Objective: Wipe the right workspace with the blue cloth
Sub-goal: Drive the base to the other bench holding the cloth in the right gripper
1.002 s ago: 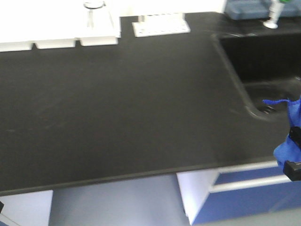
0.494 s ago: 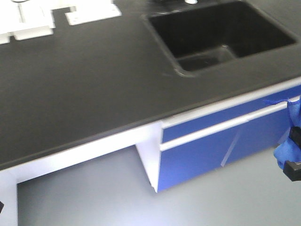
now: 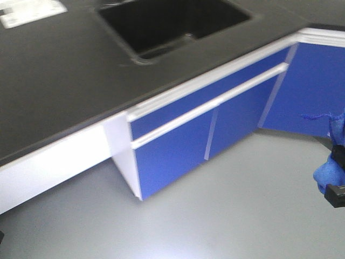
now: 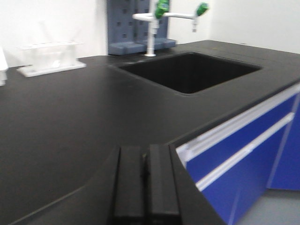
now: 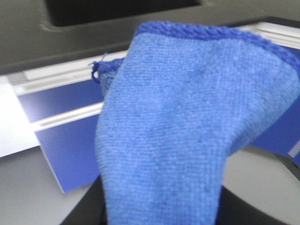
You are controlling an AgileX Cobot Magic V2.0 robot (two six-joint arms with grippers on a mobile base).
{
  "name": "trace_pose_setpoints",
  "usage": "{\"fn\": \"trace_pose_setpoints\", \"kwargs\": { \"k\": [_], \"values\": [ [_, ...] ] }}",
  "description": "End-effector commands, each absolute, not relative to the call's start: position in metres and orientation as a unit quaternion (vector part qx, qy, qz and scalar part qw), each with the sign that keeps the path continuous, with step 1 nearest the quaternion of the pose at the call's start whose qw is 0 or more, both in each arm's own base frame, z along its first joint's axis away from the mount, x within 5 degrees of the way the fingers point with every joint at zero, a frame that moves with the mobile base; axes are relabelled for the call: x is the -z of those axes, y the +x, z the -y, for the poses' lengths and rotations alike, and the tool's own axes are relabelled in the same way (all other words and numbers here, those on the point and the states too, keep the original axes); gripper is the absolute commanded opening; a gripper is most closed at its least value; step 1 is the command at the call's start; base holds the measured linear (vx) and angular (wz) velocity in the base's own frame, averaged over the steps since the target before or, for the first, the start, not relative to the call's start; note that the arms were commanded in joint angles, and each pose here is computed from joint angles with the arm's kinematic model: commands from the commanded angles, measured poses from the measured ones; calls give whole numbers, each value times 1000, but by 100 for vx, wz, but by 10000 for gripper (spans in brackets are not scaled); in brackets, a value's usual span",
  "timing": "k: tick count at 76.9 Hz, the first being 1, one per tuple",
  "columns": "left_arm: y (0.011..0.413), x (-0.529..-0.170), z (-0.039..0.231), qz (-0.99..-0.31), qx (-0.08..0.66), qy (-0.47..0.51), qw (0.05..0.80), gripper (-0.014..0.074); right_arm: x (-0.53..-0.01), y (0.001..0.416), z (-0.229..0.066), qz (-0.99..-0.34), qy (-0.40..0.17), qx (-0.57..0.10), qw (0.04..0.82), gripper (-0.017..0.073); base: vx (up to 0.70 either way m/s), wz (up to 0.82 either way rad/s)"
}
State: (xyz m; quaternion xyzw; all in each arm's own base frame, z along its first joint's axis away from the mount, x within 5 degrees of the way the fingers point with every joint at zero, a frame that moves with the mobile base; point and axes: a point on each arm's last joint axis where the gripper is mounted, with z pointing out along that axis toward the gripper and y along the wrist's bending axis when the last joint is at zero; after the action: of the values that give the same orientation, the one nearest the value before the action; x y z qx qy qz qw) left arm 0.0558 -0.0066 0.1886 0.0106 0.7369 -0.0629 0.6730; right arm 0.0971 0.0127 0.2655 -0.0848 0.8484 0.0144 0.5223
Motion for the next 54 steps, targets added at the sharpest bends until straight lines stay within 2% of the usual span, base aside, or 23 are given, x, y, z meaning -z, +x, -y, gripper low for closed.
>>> {"fn": "trace_pose_setpoints", "kwargs": {
  "k": [1, 54],
  "values": [
    [54, -205, 6, -696, 65, 6, 715, -6, -280, 102, -13, -822, -88, -11, 562, -8, -20, -60],
    [54, -205, 6, -696, 65, 6, 715, -6, -280, 102, -13, -822, -87, -11, 562, -8, -17, -75]
  ]
}}
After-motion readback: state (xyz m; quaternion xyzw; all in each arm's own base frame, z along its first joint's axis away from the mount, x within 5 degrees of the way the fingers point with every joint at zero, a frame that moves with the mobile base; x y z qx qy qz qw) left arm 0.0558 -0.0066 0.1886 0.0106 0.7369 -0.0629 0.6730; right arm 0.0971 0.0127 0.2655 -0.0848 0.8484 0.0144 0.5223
